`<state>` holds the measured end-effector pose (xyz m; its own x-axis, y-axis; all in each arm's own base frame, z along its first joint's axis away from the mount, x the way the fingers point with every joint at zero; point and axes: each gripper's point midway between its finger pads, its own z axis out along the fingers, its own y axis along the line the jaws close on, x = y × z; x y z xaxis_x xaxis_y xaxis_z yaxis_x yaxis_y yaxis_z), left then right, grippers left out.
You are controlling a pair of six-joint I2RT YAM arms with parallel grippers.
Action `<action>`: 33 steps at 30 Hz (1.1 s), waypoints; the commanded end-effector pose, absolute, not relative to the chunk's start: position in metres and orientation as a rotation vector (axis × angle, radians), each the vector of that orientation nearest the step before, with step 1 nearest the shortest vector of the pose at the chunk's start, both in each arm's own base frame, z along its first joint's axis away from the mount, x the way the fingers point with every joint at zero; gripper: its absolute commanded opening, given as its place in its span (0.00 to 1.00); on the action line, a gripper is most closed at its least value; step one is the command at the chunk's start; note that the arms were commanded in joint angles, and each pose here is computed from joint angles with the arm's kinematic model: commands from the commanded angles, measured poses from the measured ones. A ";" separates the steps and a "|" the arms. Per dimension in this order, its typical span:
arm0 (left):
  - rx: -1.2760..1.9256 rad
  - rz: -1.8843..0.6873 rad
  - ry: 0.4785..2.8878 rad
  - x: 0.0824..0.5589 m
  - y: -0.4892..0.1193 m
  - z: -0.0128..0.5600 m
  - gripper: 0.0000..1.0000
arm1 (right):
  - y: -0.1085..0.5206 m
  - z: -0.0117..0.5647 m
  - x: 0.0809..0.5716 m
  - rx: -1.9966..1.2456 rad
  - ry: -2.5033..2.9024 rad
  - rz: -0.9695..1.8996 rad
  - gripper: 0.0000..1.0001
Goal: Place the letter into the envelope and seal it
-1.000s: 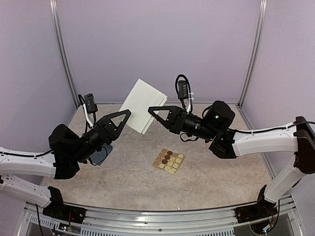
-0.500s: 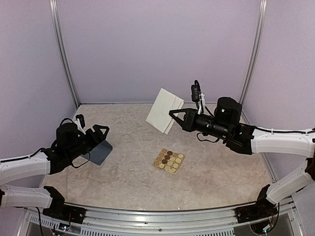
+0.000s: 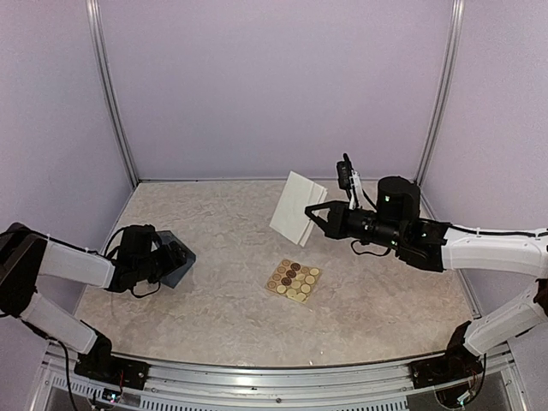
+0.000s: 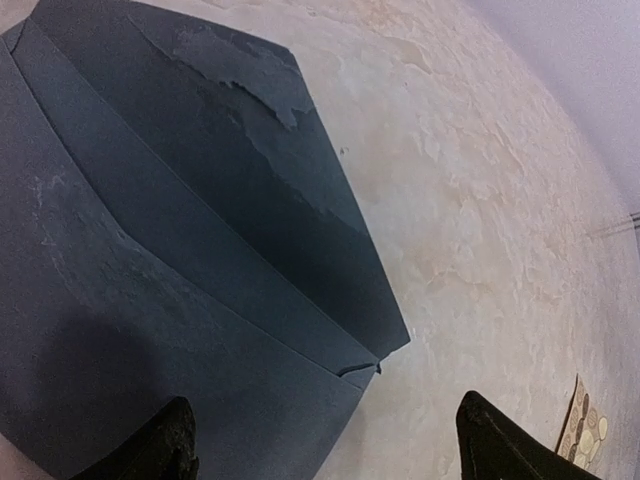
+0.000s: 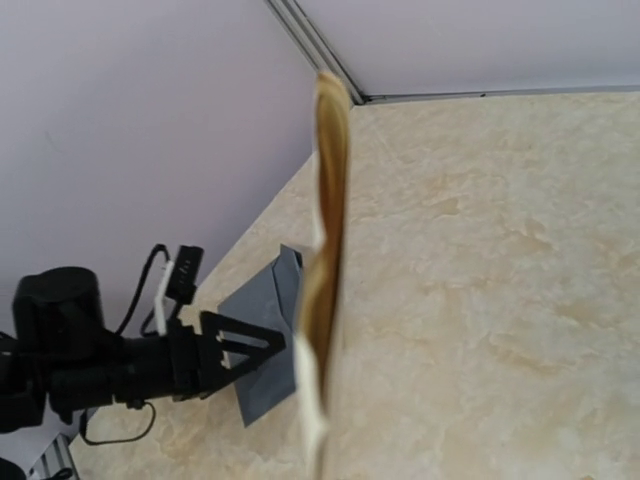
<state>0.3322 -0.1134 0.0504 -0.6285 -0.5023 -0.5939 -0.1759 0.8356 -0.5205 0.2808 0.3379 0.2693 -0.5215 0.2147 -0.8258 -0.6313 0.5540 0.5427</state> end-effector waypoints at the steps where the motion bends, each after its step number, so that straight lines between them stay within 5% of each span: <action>1: -0.403 -0.640 2.231 0.342 -0.134 0.051 0.84 | 0.326 0.277 0.280 -0.334 1.813 1.077 0.00; 10: -0.295 -0.756 2.335 0.313 -0.169 0.018 0.82 | 0.323 0.282 0.279 -0.342 1.807 1.064 0.00; 33: 0.855 -1.278 2.197 0.164 -0.371 0.057 0.81 | 0.333 0.226 0.259 -0.511 2.094 1.032 0.00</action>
